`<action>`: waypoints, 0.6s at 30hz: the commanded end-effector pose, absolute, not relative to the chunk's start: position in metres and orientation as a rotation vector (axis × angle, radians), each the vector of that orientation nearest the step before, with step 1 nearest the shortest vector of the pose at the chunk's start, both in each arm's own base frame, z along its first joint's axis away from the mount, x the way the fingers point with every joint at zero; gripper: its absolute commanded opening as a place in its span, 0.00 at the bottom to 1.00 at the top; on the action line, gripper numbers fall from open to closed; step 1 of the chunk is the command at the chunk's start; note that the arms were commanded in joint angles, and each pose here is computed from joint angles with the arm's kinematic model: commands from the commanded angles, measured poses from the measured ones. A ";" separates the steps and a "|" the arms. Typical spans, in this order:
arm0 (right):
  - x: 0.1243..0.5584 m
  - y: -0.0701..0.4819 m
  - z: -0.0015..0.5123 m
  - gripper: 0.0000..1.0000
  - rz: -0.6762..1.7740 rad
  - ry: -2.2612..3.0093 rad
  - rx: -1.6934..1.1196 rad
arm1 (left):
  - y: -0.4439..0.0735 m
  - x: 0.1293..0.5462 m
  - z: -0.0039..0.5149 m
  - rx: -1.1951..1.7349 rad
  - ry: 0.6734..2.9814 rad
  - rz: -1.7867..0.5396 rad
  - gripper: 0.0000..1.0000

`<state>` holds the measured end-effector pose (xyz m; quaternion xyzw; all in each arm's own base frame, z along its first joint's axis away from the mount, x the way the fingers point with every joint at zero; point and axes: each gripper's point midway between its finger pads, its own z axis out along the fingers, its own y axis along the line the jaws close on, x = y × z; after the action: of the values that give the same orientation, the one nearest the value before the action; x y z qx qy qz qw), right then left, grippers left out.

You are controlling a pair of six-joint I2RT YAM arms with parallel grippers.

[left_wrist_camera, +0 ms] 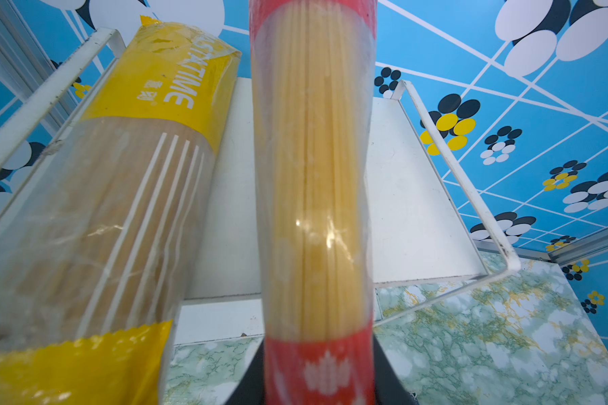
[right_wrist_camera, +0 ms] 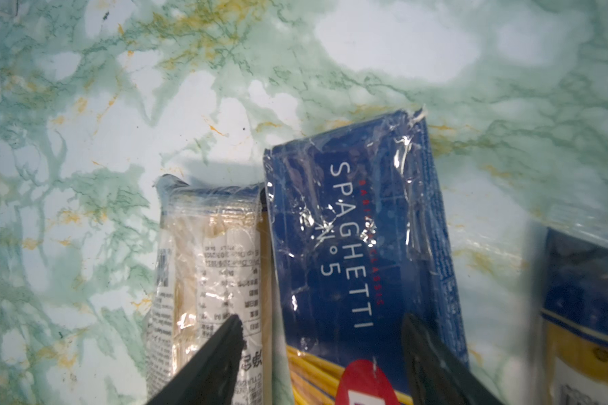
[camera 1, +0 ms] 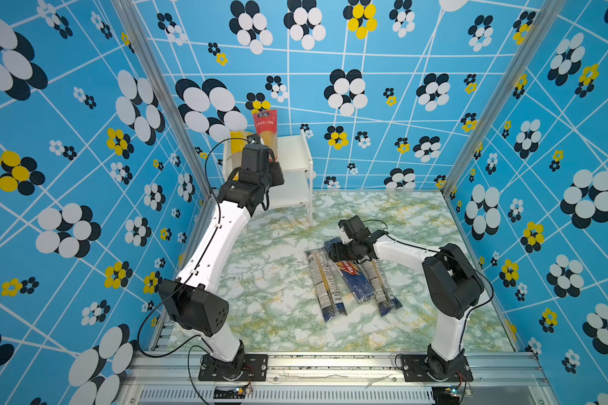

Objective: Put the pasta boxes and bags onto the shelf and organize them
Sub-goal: 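Lower the red bag onto the top tier beside the yellow bag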

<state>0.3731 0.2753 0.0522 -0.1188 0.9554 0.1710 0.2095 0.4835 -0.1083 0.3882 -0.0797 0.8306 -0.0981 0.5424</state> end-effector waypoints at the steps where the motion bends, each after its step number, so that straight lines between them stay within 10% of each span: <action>1: 0.345 0.250 0.005 0.74 0.375 2.833 -0.314 | -0.105 0.485 0.468 -0.221 1.715 -0.287 0.26; 18: 0.344 0.248 0.002 0.75 0.370 2.839 -0.310 | -0.104 0.484 0.463 -0.226 1.722 -0.276 0.32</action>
<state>0.3732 0.2754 0.0514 -0.1189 0.9550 0.1716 0.2108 0.4852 -0.1060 0.3913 -0.0845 0.8260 -0.0940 0.5493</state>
